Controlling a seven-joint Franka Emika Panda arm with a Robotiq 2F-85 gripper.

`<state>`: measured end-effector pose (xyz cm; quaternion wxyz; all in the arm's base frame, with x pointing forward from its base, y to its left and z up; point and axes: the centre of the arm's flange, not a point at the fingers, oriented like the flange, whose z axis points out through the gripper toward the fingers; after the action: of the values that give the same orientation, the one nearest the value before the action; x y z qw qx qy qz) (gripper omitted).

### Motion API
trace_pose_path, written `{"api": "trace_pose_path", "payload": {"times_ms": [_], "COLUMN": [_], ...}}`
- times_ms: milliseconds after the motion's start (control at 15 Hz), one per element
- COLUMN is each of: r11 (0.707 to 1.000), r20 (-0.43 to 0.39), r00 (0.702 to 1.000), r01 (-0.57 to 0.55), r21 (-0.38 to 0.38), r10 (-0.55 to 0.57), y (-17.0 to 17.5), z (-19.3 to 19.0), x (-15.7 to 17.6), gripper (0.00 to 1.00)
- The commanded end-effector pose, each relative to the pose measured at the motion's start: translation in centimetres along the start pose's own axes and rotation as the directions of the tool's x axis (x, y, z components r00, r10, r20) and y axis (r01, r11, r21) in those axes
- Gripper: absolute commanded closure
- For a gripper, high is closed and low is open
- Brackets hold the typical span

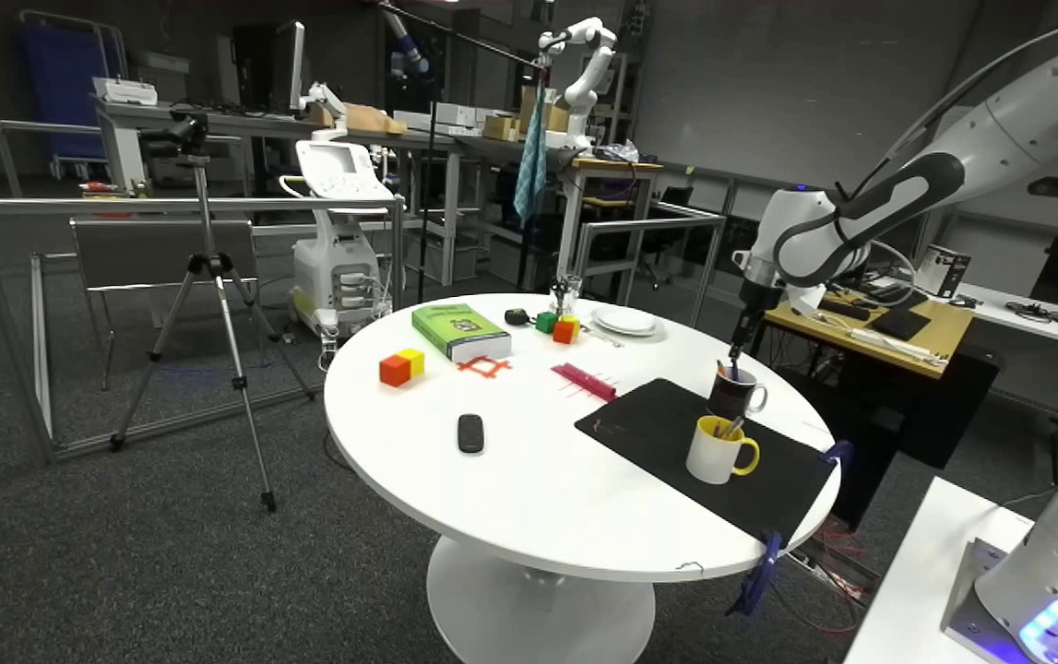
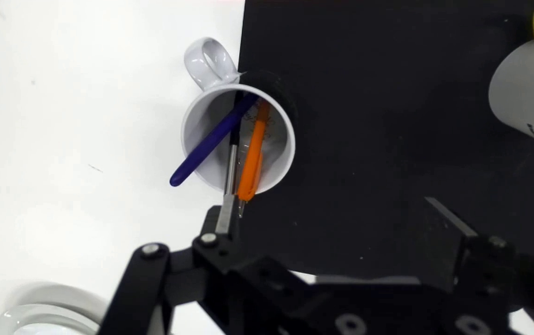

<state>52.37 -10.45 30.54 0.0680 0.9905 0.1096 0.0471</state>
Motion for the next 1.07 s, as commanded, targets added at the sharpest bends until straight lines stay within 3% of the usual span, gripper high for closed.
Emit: {"api": "trace_pose_path", "payload": {"times_ms": [0, 333, 400, 733, 1000], "r11": [0.999, 0.996, 0.997, 0.998, 0.994], "r20": [-0.095, -0.142, -0.105, -0.097, -0.137], "r00": [0.994, 0.986, 0.992, 0.993, 0.984], "r01": [-0.047, -0.086, -0.071, -0.068, -0.111], "r21": [0.005, 0.003, -0.003, 0.0, 0.001], "r10": [0.047, 0.085, 0.07, 0.068, 0.11], "y": [0.2, 0.5, 0.5, 0.2, 0.3], "z": [-0.8, -0.3, 0.6, 1.1, 1.8], "x": [-3.9, -5.9, -3.9, -4.0, -3.2], "gripper": [0.0, 0.0, 0.0, 0.0, 0.0]}}
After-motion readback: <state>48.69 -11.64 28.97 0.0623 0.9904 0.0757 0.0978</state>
